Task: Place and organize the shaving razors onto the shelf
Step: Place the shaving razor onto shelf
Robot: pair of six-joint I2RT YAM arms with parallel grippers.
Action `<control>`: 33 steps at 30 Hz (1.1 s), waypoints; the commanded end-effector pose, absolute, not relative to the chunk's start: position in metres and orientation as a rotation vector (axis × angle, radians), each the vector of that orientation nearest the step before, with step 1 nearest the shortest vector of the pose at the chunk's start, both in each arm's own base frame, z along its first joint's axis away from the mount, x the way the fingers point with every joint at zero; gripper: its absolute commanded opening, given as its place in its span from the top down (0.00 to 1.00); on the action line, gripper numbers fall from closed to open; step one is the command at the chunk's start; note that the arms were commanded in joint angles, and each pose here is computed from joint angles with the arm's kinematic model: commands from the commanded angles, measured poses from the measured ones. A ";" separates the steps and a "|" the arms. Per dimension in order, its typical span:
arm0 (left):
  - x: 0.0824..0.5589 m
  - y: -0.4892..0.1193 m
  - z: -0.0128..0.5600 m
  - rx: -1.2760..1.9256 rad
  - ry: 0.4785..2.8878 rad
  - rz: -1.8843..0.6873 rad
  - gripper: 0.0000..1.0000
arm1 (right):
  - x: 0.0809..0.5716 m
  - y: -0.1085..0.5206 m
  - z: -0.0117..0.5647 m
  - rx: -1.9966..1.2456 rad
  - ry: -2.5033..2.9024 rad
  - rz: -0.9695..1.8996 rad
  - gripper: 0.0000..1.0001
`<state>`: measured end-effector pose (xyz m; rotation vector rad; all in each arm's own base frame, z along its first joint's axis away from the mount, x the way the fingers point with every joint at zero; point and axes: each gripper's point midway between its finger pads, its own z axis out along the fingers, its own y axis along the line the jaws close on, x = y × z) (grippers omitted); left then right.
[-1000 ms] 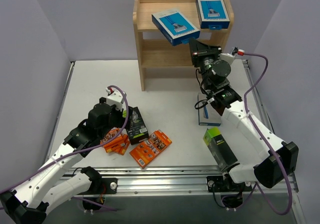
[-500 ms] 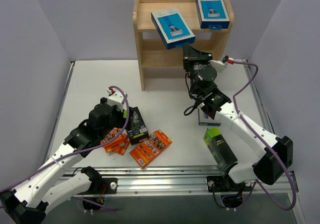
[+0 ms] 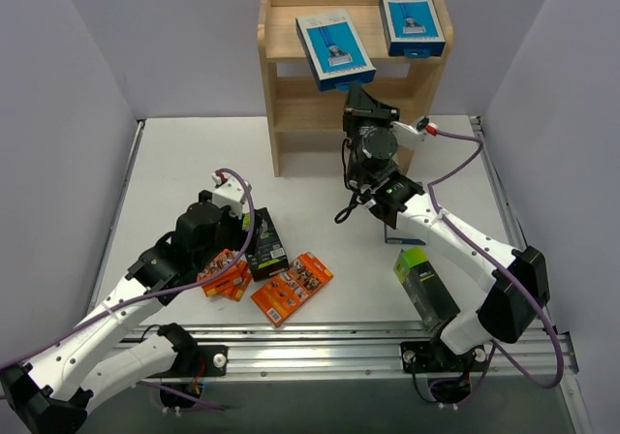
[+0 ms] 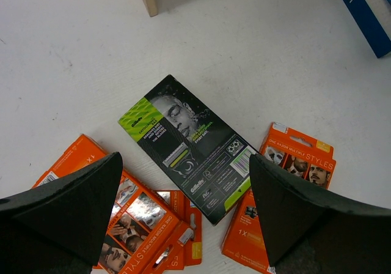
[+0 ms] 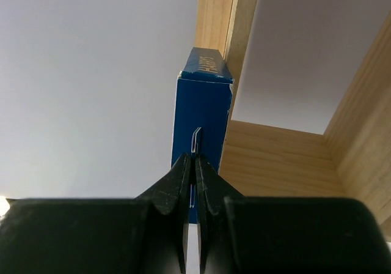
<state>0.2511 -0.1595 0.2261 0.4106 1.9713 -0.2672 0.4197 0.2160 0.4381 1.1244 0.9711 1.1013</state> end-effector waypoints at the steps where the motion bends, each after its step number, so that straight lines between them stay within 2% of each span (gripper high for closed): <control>1: 0.253 -0.162 0.230 0.404 1.949 -0.271 0.06 | 0.412 0.195 0.479 1.203 0.768 1.148 1.00; 13: 0.253 -0.163 0.230 0.410 1.948 -0.264 0.06 | 0.407 0.181 0.483 1.310 0.682 1.058 1.00; 33: 0.251 -0.168 0.225 0.435 1.955 -0.261 0.06 | 0.397 0.206 0.473 1.405 0.601 0.880 1.00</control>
